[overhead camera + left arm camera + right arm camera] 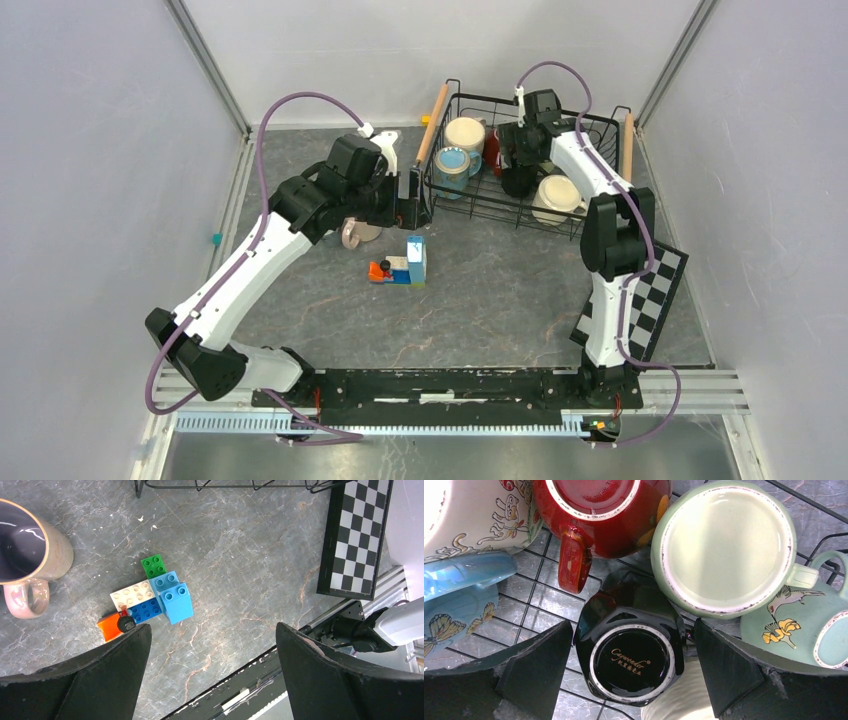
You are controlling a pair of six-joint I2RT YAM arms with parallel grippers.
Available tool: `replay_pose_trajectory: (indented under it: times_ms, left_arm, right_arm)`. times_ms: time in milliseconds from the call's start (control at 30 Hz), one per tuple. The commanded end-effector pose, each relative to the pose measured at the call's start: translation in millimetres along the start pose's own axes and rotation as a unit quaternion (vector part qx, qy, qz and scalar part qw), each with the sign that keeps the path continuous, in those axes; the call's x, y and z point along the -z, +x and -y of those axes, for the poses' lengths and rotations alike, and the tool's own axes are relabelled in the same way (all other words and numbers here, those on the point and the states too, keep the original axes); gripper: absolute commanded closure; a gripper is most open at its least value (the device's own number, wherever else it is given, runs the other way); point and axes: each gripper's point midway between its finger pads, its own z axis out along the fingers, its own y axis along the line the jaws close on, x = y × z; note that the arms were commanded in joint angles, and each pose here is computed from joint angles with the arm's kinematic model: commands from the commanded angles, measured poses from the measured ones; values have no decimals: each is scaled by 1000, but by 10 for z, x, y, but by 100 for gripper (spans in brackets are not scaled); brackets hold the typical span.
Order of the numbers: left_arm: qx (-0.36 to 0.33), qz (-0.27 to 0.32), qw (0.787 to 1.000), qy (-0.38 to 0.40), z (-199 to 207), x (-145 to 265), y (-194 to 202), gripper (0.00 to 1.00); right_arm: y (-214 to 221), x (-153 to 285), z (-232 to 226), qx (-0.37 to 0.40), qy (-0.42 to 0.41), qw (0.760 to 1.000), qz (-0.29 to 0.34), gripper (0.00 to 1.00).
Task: Unload the cups from the dish rack
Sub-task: Unload the cup from the dish rack.
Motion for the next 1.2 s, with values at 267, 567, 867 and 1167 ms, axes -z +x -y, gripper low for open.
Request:
replay_pose_trajectory:
  times_ms: [267,567,867,1167]
  left_arm:
    - [-11,26,999,22,105,92,-101,0]
    - [-8,25,999,21,101,84,-97,0]
    - [14,32,999,37,173,20,-139,0]
    - [34,43,998,44,207,-40,-183,0]
  right_arm:
    - [18,-111,-85,27,23,999,-7,2]
    - [97,-143,-145,38,29,999,-22,10]
    - [-284,187,-207,27,7,999,24,54]
    - [-478,506,-168,21,11,998,54,68]
